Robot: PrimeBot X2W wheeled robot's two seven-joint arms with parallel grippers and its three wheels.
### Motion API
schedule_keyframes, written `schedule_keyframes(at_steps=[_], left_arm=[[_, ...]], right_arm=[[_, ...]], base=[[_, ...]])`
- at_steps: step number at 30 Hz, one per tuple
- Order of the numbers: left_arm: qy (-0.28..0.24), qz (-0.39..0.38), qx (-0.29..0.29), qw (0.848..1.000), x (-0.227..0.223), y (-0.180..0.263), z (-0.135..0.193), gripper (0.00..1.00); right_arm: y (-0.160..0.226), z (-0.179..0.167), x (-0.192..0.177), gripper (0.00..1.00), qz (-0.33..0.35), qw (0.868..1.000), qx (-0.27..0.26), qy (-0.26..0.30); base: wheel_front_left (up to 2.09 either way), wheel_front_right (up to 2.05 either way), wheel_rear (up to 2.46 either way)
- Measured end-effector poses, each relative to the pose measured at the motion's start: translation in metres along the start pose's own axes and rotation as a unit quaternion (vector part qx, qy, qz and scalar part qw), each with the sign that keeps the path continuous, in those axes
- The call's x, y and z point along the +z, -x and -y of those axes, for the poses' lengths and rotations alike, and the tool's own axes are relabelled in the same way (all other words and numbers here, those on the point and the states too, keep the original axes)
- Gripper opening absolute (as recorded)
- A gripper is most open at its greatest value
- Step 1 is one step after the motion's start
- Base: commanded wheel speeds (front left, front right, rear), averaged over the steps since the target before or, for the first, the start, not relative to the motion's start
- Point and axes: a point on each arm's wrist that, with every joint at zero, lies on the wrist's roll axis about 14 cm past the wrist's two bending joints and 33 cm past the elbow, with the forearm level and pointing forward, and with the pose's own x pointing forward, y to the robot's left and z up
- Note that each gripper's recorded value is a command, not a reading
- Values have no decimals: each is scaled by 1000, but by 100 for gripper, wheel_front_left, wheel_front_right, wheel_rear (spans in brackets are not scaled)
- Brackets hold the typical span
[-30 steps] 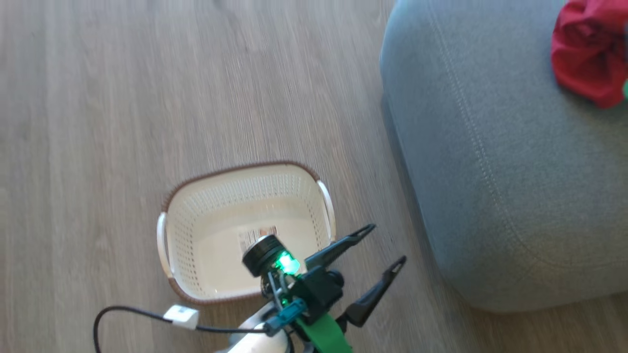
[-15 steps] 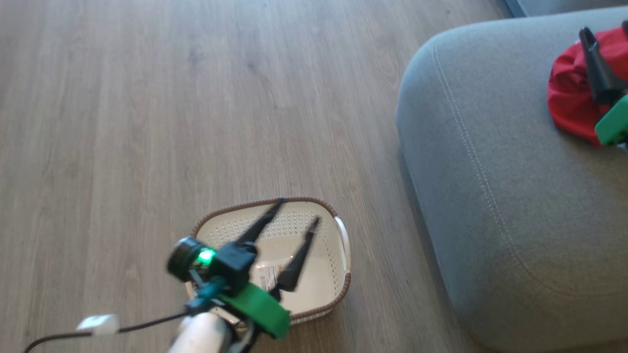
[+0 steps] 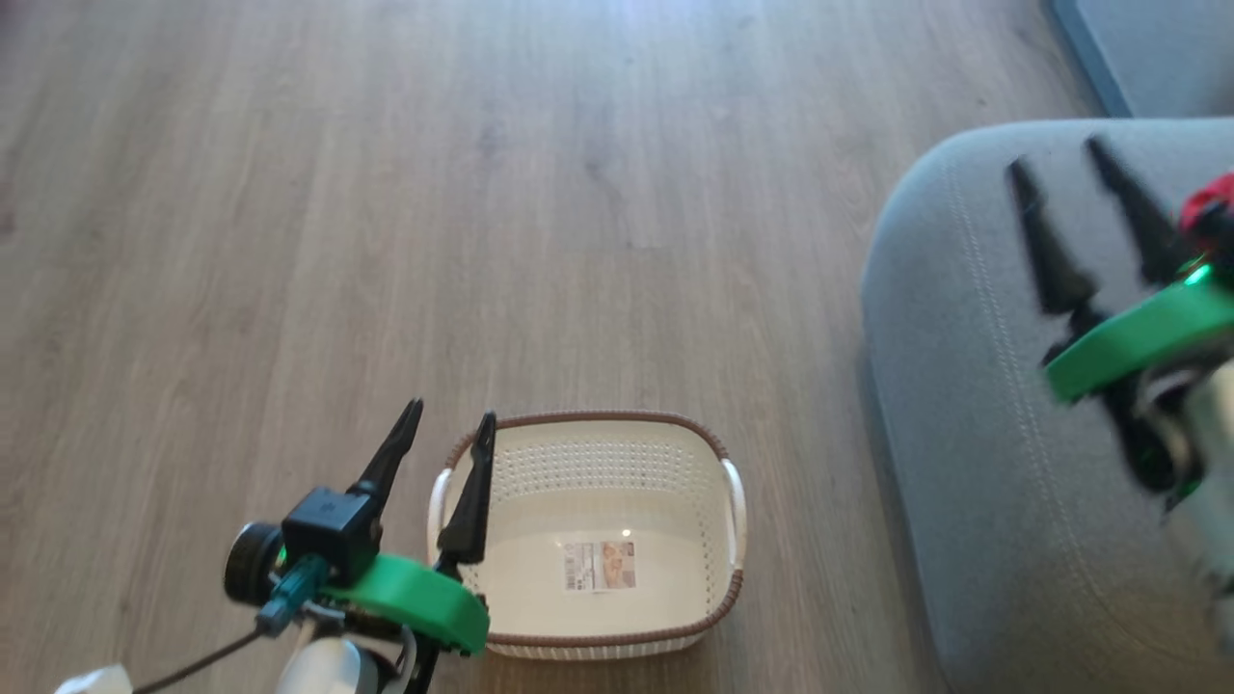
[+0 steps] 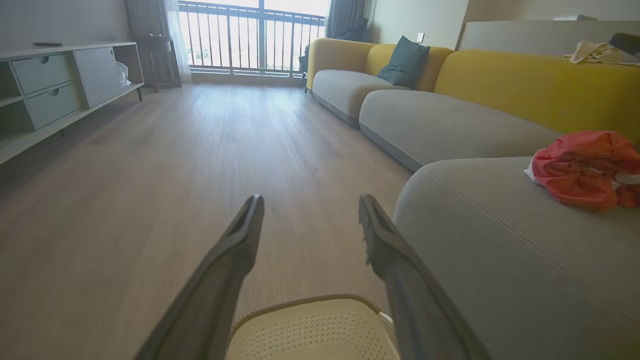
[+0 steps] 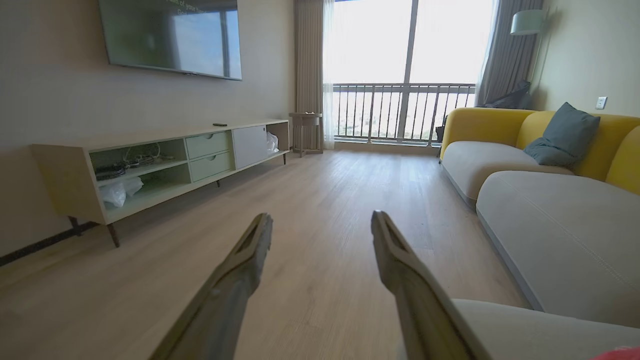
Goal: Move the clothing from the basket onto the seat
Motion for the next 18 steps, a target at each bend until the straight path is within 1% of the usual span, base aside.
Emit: schedule_keyframes(at_steps=[4, 6, 8, 11, 14, 15, 16, 18], left_arm=[[3, -1, 48, 999, 0, 15, -22, 100], [4, 1, 58, 998, 2, 20, -27, 100], [2, 5, 63, 998, 5, 22, -29, 100], [-3, 10, 90, 996, 8, 24, -42, 100], [-9, 8, 110, 994, 7, 27, -50, 100], [-12, 5, 117, 993, 5, 28, -51, 100], [-12, 5, 117, 993, 5, 28, -51, 100], [-13, -3, 119, 993, 0, 31, -50, 100]], right_arm=[[13, -46, -24, 100, -6, 999, 31, -7], [21, -65, -36, 100, -11, 999, 36, -28], [29, -77, -46, 100, -16, 998, 32, -45], [38, -81, -53, 100, -15, 998, 10, -67], [48, -77, -62, 100, -22, 997, -17, -70], [58, -81, -74, 100, -41, 997, -20, -61], [58, -81, -74, 100, -41, 997, -20, -61], [68, -87, -86, 100, -59, 996, -21, -59]], base=[[0, 0, 0], [0, 0, 0], [0, 0, 0], [0, 0, 0], [0, 0, 0], [0, 0, 0], [0, 0, 0], [0, 0, 0]])
